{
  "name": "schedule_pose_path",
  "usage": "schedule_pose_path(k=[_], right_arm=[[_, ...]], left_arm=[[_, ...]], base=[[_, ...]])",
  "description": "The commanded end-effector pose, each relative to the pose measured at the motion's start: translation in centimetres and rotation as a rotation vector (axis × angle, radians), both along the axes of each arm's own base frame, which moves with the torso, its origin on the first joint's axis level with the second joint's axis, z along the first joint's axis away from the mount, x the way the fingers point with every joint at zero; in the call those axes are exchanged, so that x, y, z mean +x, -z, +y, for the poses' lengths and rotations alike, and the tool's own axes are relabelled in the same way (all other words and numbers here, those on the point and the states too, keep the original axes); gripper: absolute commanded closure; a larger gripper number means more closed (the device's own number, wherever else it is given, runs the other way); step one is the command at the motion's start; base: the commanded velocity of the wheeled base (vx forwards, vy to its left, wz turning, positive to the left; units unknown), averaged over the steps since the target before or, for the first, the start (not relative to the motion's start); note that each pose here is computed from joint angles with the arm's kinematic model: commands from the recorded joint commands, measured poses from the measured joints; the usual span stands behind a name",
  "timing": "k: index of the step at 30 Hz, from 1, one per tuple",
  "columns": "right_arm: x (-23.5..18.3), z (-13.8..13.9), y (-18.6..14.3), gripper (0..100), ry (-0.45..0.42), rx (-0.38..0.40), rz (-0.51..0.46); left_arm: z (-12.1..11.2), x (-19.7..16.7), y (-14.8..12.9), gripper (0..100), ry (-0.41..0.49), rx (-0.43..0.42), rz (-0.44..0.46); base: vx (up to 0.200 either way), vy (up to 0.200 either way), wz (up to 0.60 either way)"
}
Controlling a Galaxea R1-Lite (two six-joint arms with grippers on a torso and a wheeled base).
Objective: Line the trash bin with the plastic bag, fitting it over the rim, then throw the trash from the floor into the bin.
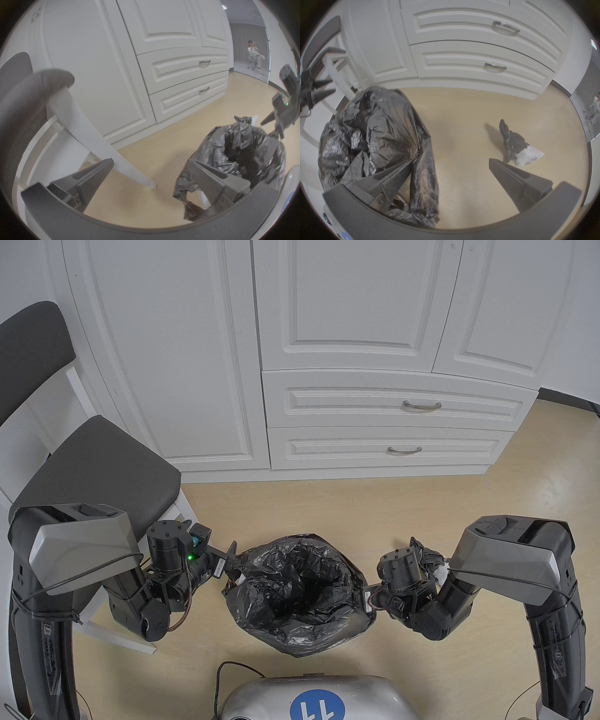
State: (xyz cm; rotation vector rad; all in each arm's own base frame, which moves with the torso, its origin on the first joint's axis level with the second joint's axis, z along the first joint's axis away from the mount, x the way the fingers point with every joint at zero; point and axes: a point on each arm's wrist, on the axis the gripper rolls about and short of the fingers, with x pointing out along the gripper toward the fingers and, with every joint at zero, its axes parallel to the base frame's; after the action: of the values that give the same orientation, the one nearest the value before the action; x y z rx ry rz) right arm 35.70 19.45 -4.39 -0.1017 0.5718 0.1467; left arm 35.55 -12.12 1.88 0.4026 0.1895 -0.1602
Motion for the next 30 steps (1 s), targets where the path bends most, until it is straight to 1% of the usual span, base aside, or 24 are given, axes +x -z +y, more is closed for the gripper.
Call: schedule_pose_path(k=[1, 2, 5, 7, 12, 14, 15, 18, 21, 22, 23, 26, 28, 30], right_arm=[[-1.4, 0.8, 0.7, 0, -0.037, -0.020, 0.035], [-1.4, 0.8, 0.7, 0, -0.037, -0.020, 0.035], [-2.9, 1.5, 1.1, 0, -0.074, -0.043, 0.067], [-3.2, 1.5, 1.2, 0, -0.079, -0.046, 0.071], [-4.9, 2.5, 1.8, 0, -0.131, -0.061, 0.104], [-4.9, 2.6, 1.8, 0, -0.134, -0.062, 0.104], [-5.6, 3.2, 2.0, 0, -0.155, -0.059, 0.109], [-6.5, 3.3, 1.9, 0, -0.171, -0.066, 0.118], [-7.4, 3.7, 1.1, 0, -0.196, -0.063, 0.113], [-7.8, 3.8, 0.9, 0, -0.204, -0.065, 0.114], [-7.8, 3.8, 0.9, 0, -0.204, -0.065, 0.114], [-8.8, 3.5, 0.5, 0, -0.226, -0.087, 0.126], [-9.3, 3.0, 0.2, 0, -0.241, -0.113, 0.131], [-9.5, 2.5, -0.2, 0, -0.269, -0.140, 0.130]], left_arm=[[0.2, -1.0, -2.3, 0, 0.023, -0.018, -0.035], [0.2, -1.0, -2.3, 0, 0.023, -0.018, -0.035], [0.5, -1.3, -2.2, 0, 0.057, -0.024, -0.020], [0.5, -1.3, -2.2, 0, 0.065, -0.025, -0.018], [0.4, -2.1, -1.5, 0, 0.107, -0.017, 0.035], [0.4, -2.2, -1.5, 0, 0.109, -0.017, 0.036], [0.4, -2.5, -1.5, 0, 0.123, -0.013, 0.055], [0.4, -3.4, -1.6, 0, 0.138, -0.006, 0.074], [0.2, -4.4, -2.1, 0, 0.154, 0.005, 0.097], [0.2, -4.7, -2.2, 0, 0.157, 0.012, 0.120], [0.2, -4.7, -2.2, 0, 0.157, 0.012, 0.120], [0.5, -5.4, -2.2, 0, 0.153, 0.046, 0.229], [0.6, -5.5, -2.1, 0, 0.151, 0.057, 0.264], [0.6, -5.5, -1.8, 0, 0.146, 0.066, 0.281]], base=[[0.000, 0.000, 0.00], [0.000, 0.000, 0.00], [0.000, 0.000, 0.00], [0.000, 0.000, 0.00], [0.000, 0.000, 0.00], [0.000, 0.000, 0.00], [0.000, 0.000, 0.00], [0.000, 0.000, 0.00], [0.000, 0.000, 0.00], [0.000, 0.000, 0.00], [0.000, 0.000, 0.00], [0.000, 0.000, 0.00], [0.000, 0.000, 0.00], [0.000, 0.000, 0.00]])
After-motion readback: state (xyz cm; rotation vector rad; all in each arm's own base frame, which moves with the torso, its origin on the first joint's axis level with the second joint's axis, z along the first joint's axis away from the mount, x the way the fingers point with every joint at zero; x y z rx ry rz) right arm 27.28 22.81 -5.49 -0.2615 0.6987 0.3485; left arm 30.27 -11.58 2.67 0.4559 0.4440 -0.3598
